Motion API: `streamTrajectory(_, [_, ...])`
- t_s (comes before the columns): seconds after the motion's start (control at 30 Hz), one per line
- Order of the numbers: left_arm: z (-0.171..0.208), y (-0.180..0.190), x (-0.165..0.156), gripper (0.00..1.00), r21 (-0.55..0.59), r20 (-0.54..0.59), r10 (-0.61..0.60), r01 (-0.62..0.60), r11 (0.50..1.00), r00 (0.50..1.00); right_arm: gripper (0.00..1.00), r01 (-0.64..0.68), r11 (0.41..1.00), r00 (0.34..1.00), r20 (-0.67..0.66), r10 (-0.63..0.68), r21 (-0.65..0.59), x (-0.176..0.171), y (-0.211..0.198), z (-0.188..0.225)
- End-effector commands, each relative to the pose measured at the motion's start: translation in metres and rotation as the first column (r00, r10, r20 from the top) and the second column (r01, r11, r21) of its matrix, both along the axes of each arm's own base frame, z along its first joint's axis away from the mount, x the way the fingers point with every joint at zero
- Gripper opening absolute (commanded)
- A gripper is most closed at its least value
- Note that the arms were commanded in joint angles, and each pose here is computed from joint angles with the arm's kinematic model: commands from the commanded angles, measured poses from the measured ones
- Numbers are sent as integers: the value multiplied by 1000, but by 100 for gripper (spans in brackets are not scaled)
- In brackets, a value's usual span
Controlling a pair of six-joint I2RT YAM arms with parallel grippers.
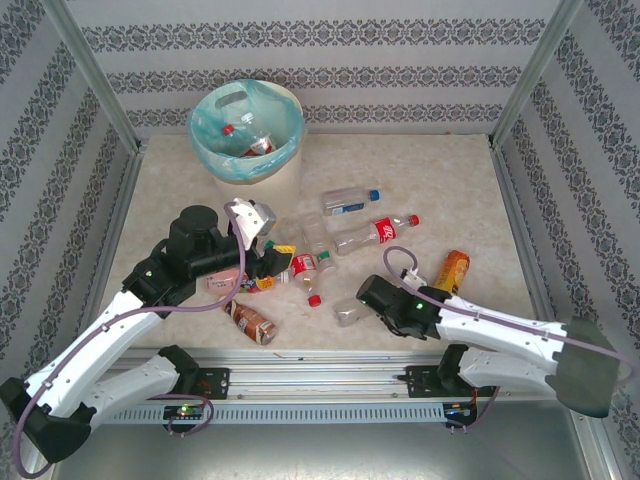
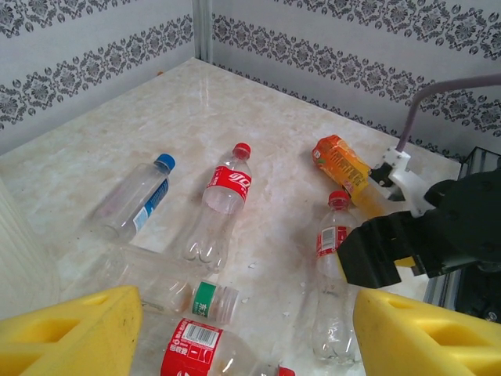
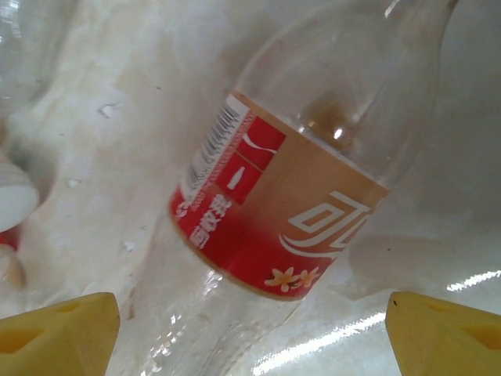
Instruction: Put the plastic bottles in the bin
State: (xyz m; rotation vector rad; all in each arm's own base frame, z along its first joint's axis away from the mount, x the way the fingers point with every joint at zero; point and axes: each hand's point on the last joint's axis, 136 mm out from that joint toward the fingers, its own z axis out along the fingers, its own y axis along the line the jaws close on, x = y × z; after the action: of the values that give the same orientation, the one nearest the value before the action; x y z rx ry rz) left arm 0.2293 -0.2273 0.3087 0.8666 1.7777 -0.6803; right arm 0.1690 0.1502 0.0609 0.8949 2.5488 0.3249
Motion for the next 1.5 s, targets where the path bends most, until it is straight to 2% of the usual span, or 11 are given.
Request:
streamTrajectory(0.0, [-9, -3, -3, 72, 23, -18, -19, 19, 1000, 1000, 90, 18, 1000, 999, -47, -18, 18, 7, 14, 0])
streamTrajectory(0.13, [-15, -2, 0, 72, 44, -30, -8, 9, 999, 1000, 89, -12, 1000, 992, -127, 14, 18, 13, 34, -16])
streamTrajectory(0.37, [-17, -5, 0, 72, 37, -43, -17, 19, 999, 999, 71, -30, 998, 983, -177, 40, 59, 13, 52, -34])
streamTrajectory(0.6, [-22, -4, 2, 72, 58, -45, -12, 15, 998, 999, 53, -9, 998, 994, -107, 15, 56, 16, 38, -19])
streamTrajectory(0.7, [-24, -2, 4, 72, 69, -40, 1, 2, 998, 999, 49, -16, 998, 998, -62, 20, 55, 18, 31, -9])
streamTrajectory(0.83, [-24, -1, 7, 72, 66, -38, 19, -16, 998, 999, 50, -63, 996, 998, 8, 63, 55, 22, 27, 9])
streamTrajectory(0.93, [-20, 0, 7, 72, 51, -35, 29, -27, 998, 999, 51, -174, 983, 980, 105, 168, 54, 27, 31, 27])
streamTrajectory(1.13, [-15, -3, 6, 72, 9, -49, 23, -23, 1000, 999, 47, -401, 915, 863, 351, 362, 41, 26, 32, 76])
streamTrajectory(1.23, [-11, -5, 8, 72, -14, -53, 31, -32, 999, 998, 44, -499, 866, 751, 513, 415, 30, 24, 37, 111])
streamTrajectory(1.37, [4, -11, 12, 72, -90, -56, 17, -22, 996, 998, 40, -599, 799, 572, 668, 476, -56, 18, 41, 161])
streamTrajectory(1.47, [23, -20, 12, 72, -157, -70, -29, 18, 987, 997, 46, -654, 745, 461, 714, 527, -128, 12, 47, 188])
